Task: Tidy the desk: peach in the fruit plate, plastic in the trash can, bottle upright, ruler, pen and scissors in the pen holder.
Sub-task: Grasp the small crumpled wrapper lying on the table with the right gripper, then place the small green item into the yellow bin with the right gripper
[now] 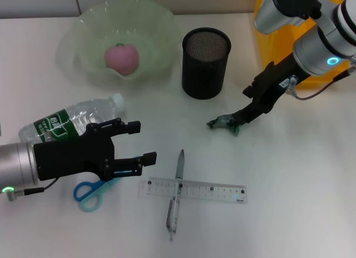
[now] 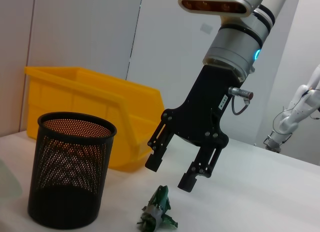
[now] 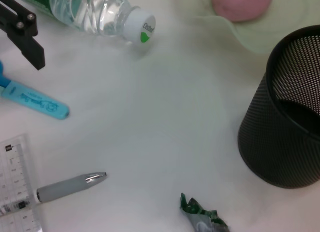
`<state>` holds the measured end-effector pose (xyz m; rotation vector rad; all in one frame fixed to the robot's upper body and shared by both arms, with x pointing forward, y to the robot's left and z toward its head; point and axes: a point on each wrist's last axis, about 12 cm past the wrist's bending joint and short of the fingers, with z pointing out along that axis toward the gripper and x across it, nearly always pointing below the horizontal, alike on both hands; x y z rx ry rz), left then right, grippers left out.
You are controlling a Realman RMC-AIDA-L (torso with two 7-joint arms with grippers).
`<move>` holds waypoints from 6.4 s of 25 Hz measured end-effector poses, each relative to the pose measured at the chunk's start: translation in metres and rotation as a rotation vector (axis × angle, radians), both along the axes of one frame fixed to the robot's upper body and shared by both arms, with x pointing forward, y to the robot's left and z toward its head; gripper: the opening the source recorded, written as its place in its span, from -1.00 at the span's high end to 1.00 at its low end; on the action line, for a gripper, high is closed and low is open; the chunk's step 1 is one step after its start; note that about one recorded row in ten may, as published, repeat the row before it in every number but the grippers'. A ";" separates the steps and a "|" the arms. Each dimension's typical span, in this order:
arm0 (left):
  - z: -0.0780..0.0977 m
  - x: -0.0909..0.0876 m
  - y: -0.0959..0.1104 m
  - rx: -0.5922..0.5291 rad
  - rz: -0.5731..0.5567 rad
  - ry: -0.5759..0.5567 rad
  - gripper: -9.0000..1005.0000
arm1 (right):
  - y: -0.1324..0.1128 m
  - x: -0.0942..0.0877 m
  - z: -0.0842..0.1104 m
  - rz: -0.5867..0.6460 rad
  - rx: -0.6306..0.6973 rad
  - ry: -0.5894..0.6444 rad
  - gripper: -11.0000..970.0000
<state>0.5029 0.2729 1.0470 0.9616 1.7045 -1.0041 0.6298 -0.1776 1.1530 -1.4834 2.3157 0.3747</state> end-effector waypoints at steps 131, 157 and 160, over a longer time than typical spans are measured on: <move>0.003 0.003 0.001 -0.003 -0.008 -0.003 -0.57 | -0.061 -0.062 -0.044 -0.023 0.776 -0.301 0.97; 0.004 0.004 -0.004 -0.016 -0.009 -0.019 -0.55 | -0.076 -0.099 -0.090 -0.145 0.988 -0.539 0.95; 0.004 0.003 -0.004 -0.016 -0.009 -0.019 -0.55 | -0.076 -0.099 -0.090 -0.148 0.990 -0.541 0.94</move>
